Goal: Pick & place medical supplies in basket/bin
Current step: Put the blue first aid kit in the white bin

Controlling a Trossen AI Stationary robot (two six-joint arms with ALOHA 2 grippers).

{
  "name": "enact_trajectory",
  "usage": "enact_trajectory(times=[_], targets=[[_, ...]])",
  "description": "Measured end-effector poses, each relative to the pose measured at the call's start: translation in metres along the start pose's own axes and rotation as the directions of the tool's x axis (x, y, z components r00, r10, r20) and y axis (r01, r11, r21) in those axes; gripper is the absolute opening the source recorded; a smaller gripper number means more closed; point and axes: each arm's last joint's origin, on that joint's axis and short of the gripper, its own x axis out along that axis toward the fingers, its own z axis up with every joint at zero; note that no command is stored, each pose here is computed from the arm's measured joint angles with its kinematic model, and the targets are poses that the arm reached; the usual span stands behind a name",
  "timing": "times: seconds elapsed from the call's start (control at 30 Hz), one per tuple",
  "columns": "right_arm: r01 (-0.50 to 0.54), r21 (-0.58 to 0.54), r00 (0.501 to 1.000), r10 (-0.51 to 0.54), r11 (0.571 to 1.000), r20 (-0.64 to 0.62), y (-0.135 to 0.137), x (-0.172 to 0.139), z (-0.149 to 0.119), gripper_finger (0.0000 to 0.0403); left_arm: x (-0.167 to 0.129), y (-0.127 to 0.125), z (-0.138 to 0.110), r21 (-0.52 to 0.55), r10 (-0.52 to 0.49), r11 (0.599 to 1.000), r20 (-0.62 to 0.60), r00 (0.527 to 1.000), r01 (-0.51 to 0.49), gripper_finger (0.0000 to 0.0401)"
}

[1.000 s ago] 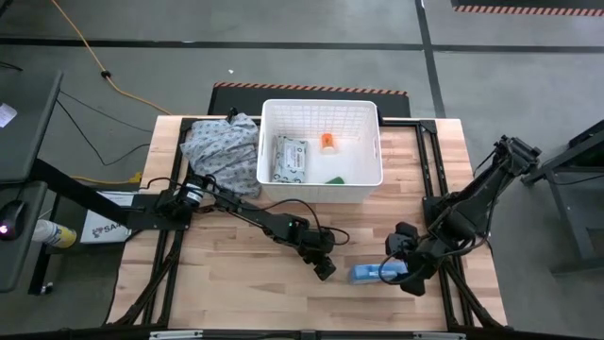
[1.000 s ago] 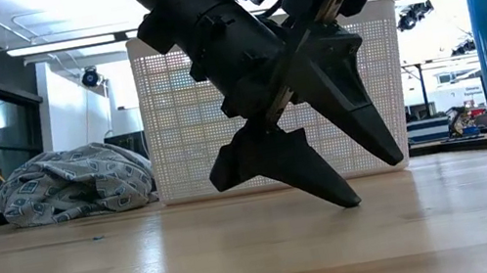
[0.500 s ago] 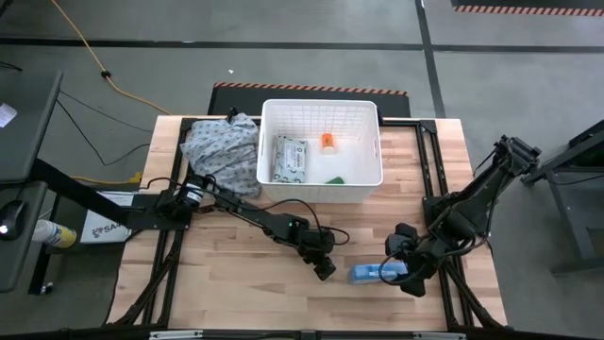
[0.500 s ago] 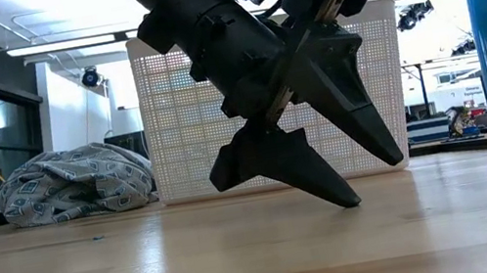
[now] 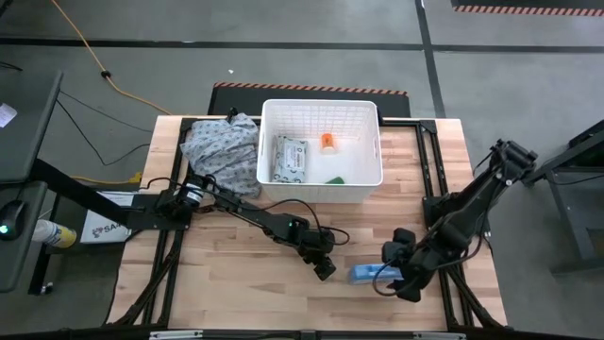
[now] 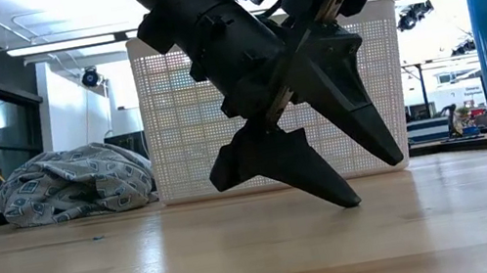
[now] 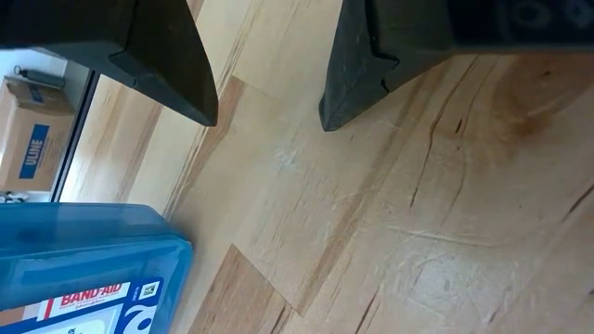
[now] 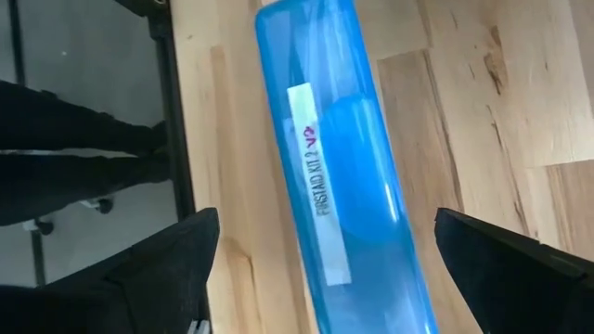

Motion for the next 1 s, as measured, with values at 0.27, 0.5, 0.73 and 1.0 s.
enact_trajectory(times=[0.27, 0.5, 0.73, 1.0], targets=[[0.062, -0.007, 0.998, -0.062, 0.998, -0.03, -0.002, 0.009, -0.002, 0.0389, 0.0, 0.0, 0.0, 0.0, 0.0, 1.0, 0.0, 1.0, 0.0, 0.0239], [0.094, -0.012, 0.996, -0.094, 0.995, -0.007, -0.005, 0.014, -0.004, 0.039, 0.0, 0.0, 0.0, 0.0, 0.0, 1.0, 0.0, 1.0, 0.0, 0.0239], [0.113, 0.015, 0.994, -0.113, 0.994, -0.013, -0.011, 0.023, -0.009, 0.0389, 0.0, 0.0, 0.0, 0.003, 0.0, 1.0, -0.001, 1.0, 0.0, 0.0239], [0.09, 0.024, 0.996, -0.09, 0.996, 0.002, -0.009, 0.024, -0.008, 0.0389, 0.0, 0.0, 0.0, 0.004, 0.0, 1.0, -0.001, 1.0, 0.0, 0.0239]])
